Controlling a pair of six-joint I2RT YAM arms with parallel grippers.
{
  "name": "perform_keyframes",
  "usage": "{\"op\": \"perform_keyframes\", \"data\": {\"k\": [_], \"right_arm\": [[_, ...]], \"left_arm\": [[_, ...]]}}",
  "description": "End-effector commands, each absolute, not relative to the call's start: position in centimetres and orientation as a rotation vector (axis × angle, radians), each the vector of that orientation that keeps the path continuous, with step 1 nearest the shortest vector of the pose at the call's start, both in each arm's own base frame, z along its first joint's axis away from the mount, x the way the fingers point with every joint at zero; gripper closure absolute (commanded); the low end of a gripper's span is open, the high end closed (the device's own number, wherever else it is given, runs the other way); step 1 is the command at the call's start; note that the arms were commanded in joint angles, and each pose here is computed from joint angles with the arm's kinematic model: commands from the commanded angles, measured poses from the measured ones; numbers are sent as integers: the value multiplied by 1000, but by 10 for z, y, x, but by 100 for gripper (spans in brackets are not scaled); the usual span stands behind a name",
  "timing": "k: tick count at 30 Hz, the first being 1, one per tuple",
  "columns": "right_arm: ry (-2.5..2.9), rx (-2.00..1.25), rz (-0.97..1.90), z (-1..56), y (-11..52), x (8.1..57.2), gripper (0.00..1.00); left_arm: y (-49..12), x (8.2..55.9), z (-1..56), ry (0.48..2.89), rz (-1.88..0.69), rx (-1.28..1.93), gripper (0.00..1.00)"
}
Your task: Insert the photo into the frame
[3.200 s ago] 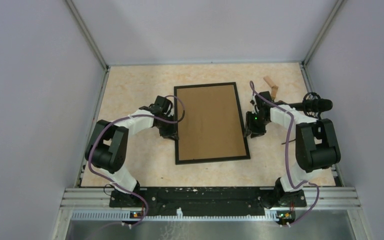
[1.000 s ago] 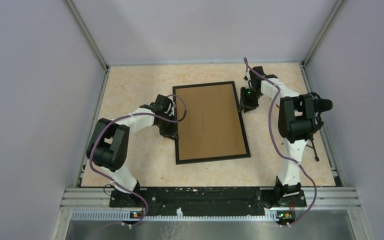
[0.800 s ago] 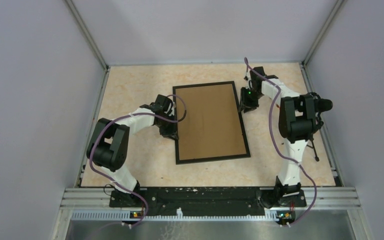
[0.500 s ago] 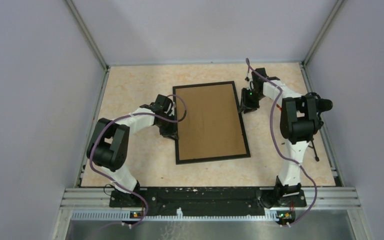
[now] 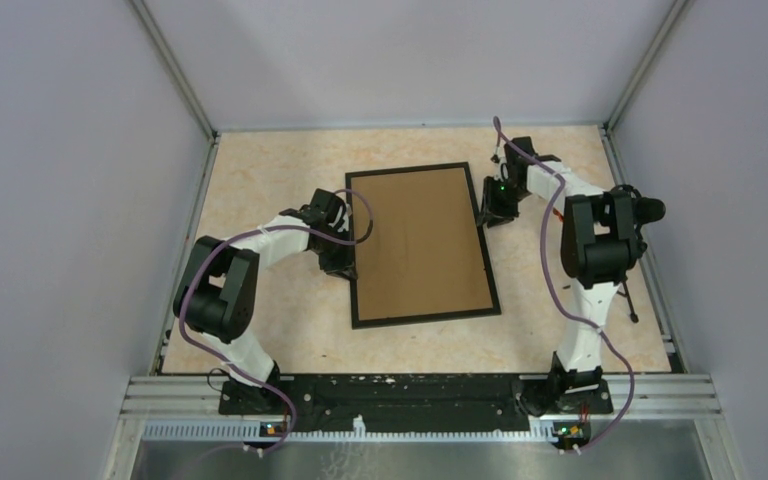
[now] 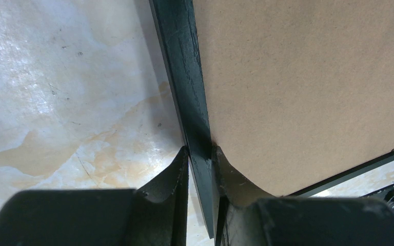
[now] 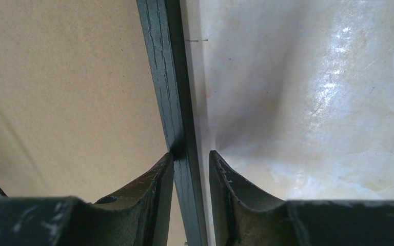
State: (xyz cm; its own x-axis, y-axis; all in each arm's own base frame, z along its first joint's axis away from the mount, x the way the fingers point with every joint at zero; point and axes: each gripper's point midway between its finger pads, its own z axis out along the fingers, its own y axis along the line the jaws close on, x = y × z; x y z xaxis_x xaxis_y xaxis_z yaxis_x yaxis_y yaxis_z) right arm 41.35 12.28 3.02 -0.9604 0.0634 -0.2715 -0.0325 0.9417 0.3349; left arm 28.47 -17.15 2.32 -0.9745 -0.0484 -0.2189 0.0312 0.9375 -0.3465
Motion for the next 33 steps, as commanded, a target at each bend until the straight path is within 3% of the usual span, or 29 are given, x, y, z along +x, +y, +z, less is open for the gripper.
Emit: {"op": "perform_keyframes", "data": {"k": [1,7,13,15,16,18,21,26,31,33], "right_arm": [[2935,47,283,-16,115,394,68],[3021,66,51,-46,122,380,67],[3017,-32,-236,-47,125,382,56],[3006,-113,-128,-34,146,389,43],[2998,-136,66,-23,167,392,39],[2919,-133,316,13,188,407,37],[2750,-79,335,68,169,448,30],[2663,42,414,86,126,493,43],[2700,17,490,61,128,517,59],[2706,17,493,57,129,523,61]], "left_arm": [[-138,289,-13,2898,-248,30,100],[-137,289,-13,2900,-249,32,100],[-139,288,-14,2903,-260,35,100],[-139,287,-14,2905,-256,37,100],[-138,287,-15,2906,-251,39,100],[-137,286,-15,2909,-243,41,100],[-136,286,-15,2909,-241,40,100],[-135,286,-15,2911,-237,39,100],[-134,285,-16,2912,-226,41,100],[-134,285,-16,2912,-224,40,100]]}}
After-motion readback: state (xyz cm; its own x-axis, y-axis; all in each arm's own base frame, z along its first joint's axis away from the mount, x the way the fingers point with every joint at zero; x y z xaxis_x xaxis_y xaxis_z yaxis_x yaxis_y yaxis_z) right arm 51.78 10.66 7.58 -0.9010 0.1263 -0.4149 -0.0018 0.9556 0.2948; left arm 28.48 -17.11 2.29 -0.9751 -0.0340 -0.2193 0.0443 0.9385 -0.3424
